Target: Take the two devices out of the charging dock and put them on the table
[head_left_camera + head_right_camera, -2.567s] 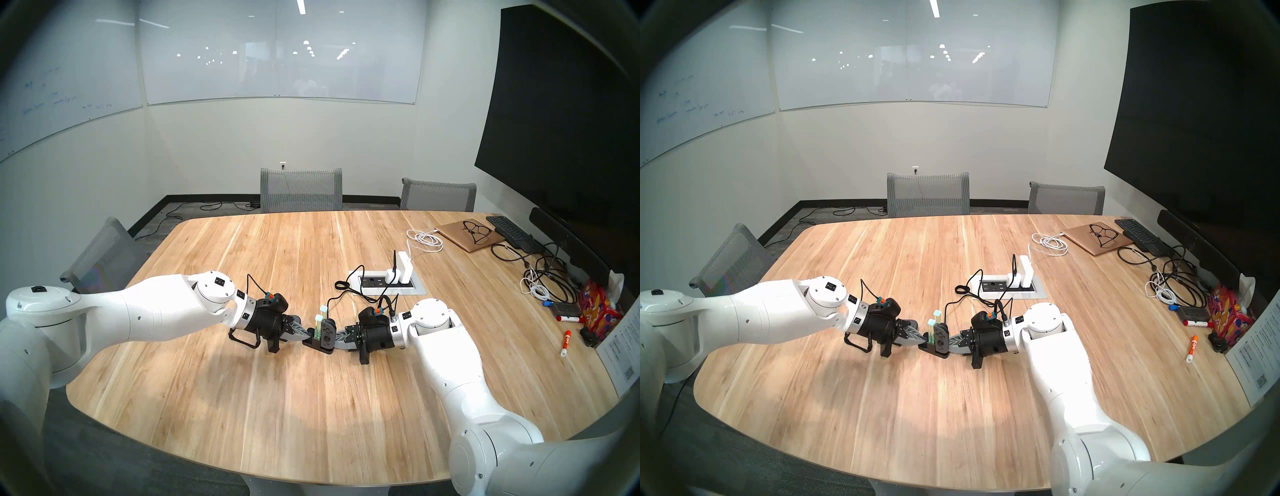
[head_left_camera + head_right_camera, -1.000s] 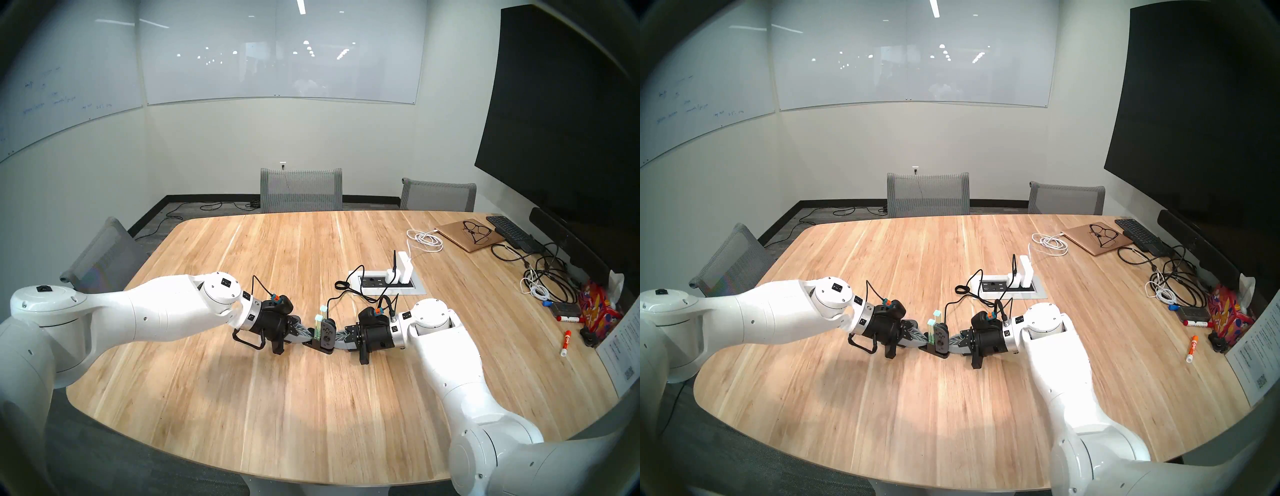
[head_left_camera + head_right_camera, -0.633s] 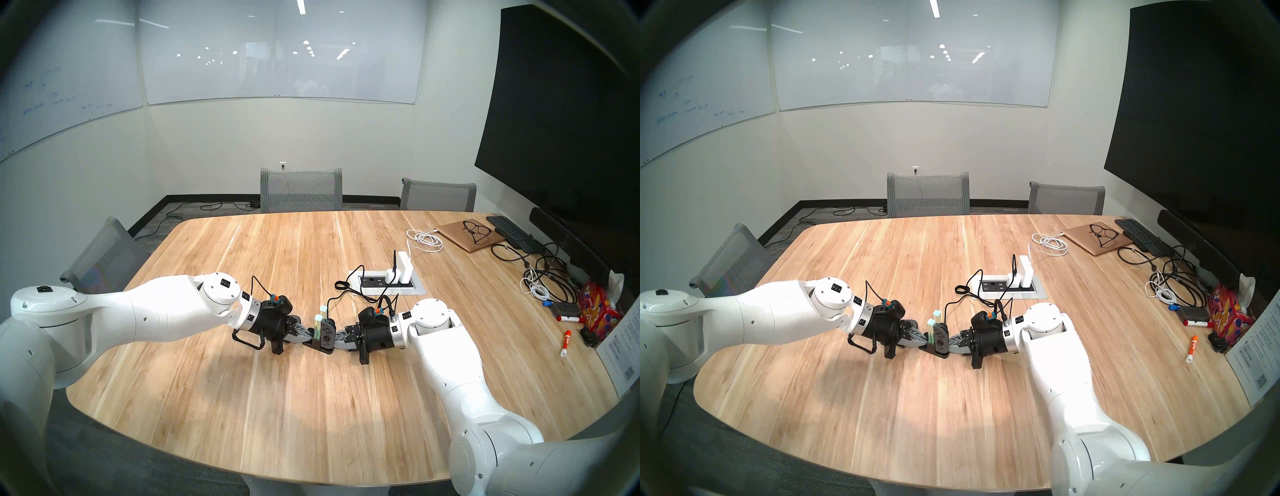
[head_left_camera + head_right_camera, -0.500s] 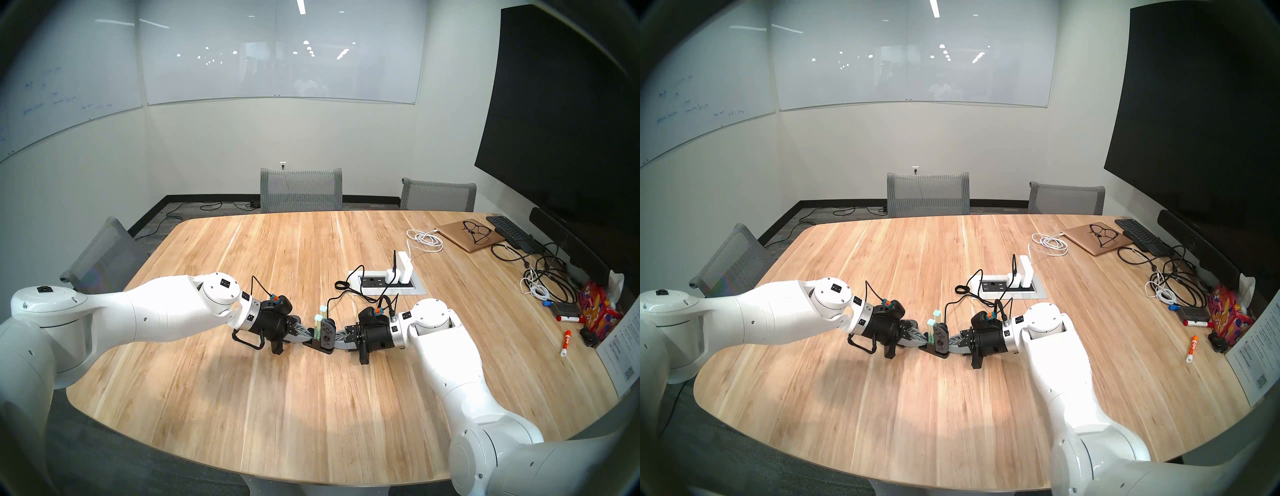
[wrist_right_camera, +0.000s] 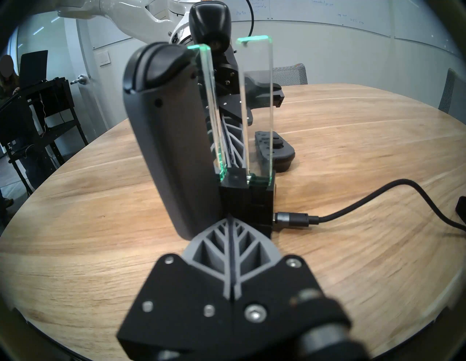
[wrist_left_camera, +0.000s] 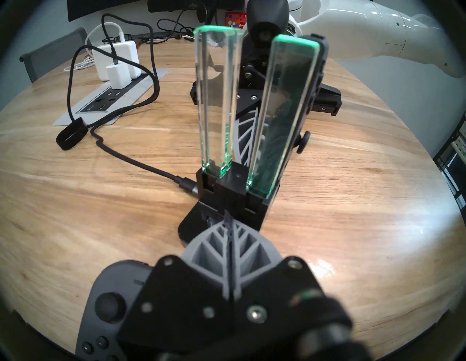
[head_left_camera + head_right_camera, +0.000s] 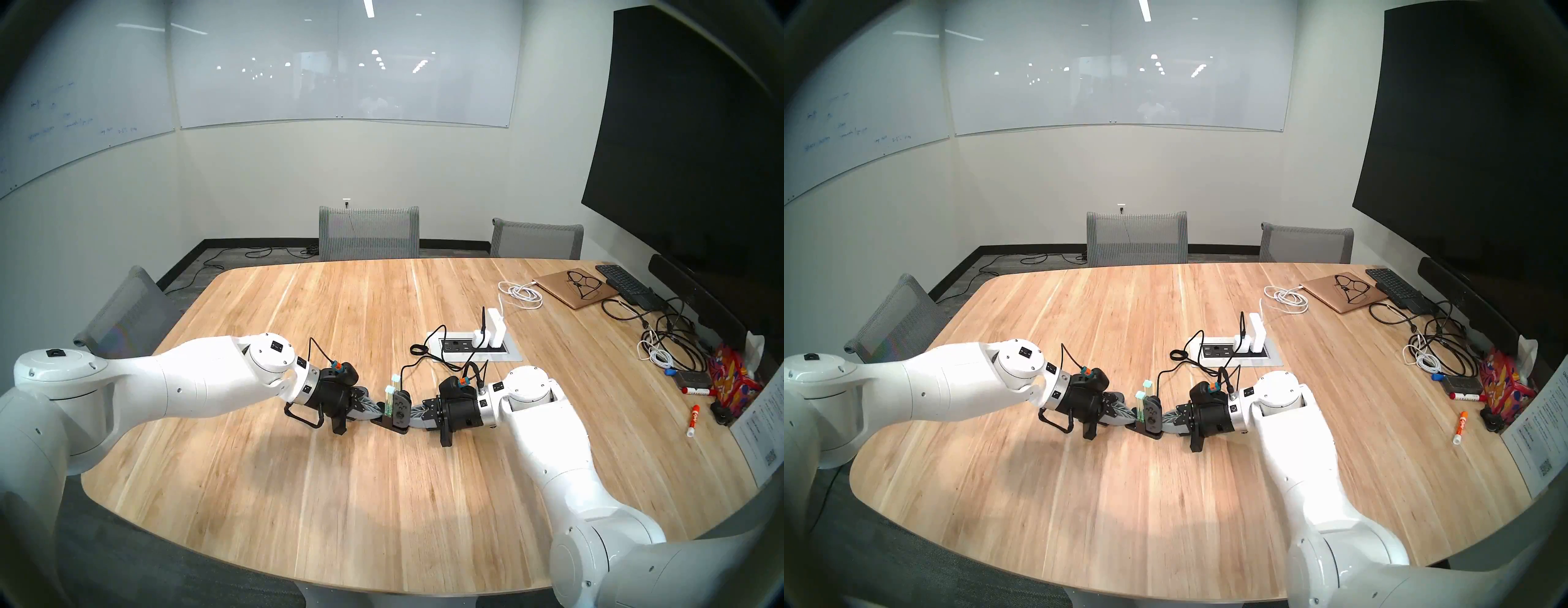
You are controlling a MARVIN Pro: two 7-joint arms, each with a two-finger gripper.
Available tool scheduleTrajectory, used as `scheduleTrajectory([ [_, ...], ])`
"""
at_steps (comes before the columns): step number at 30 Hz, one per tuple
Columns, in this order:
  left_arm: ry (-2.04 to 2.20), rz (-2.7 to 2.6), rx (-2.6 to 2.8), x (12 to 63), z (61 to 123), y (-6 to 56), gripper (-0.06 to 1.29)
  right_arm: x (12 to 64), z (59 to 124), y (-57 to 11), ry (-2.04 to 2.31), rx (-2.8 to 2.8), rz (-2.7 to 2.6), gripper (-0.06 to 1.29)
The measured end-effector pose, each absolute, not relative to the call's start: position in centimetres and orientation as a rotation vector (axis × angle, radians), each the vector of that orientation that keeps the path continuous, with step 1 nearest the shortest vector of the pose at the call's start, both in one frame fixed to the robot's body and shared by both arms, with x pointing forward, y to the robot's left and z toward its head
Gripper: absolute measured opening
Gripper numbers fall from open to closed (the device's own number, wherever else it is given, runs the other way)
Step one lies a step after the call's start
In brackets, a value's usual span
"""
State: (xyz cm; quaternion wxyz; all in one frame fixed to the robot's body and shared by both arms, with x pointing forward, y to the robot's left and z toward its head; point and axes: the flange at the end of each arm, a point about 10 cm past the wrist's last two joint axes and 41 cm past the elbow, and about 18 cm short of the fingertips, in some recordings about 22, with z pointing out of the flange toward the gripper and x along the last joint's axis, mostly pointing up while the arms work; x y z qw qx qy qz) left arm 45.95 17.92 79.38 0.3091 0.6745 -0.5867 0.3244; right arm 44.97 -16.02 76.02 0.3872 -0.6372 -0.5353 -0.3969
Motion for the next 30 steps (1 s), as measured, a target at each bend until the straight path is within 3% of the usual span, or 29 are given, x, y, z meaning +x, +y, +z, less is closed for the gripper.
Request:
scheduleTrajectory([
  [30,-1.552,0.857,1.783,45.95,79.37,17.91,-0.02,45.12,75.99,-16.07,-1.354,-1.626,-1.014,-0.02],
])
